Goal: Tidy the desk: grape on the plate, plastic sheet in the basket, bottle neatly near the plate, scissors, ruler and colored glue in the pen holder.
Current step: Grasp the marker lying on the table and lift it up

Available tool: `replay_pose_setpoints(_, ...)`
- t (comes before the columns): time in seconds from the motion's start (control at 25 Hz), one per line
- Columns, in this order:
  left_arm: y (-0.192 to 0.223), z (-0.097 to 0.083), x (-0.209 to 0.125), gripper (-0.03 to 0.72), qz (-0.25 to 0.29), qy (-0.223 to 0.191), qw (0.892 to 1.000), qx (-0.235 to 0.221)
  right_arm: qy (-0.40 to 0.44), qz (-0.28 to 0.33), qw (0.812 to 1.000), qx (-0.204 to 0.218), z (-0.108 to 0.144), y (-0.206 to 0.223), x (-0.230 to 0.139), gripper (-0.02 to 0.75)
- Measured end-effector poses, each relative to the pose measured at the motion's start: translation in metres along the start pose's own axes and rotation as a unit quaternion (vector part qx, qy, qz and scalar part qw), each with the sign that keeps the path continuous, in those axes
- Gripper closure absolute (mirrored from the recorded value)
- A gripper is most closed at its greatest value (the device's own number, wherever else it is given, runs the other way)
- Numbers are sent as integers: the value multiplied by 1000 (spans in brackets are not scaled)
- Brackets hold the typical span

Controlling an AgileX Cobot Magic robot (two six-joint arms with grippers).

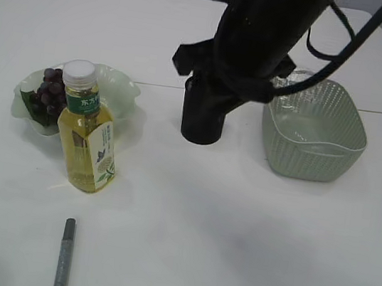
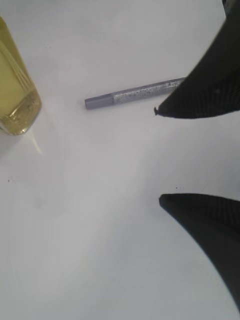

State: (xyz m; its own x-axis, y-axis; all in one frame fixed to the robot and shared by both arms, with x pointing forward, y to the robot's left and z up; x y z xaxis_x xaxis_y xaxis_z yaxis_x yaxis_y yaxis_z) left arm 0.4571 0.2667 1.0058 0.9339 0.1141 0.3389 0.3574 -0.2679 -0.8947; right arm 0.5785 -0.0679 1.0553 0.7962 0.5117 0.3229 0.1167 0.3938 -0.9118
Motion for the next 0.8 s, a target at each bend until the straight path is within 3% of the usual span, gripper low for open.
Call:
replay_pose_setpoints(0.28, 0, 0, -1, 327, 6, 1, 1000, 0, 16, 91, 996, 7, 45, 51, -38, 477)
replay_pose_setpoints(0.56, 0, 0, -1, 327, 6, 1, 1000, 0, 65, 54, 996, 17, 104, 72, -43, 477)
replay_pose_setpoints(0.8, 0, 0, -1, 327, 6, 1, 1000, 0, 119, 29, 992, 19, 111, 74, -39, 477)
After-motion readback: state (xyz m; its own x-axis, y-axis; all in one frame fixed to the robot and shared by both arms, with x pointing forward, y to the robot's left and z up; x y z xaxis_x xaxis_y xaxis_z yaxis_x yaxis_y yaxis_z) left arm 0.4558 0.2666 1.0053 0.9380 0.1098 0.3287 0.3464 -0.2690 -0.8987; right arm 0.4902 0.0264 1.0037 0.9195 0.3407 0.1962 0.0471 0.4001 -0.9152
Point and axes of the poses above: a point on each arm's last joint axis where the gripper is mounted, y pointing out along that axis toward the gripper, z along the wrist's bending axis when the last joint is at zero, x = y × z, the point moved 3 cm from there along y, pointing out along that axis toward the gripper, and after that the axes turned 1 degree about -y, right-handed, at the moved point
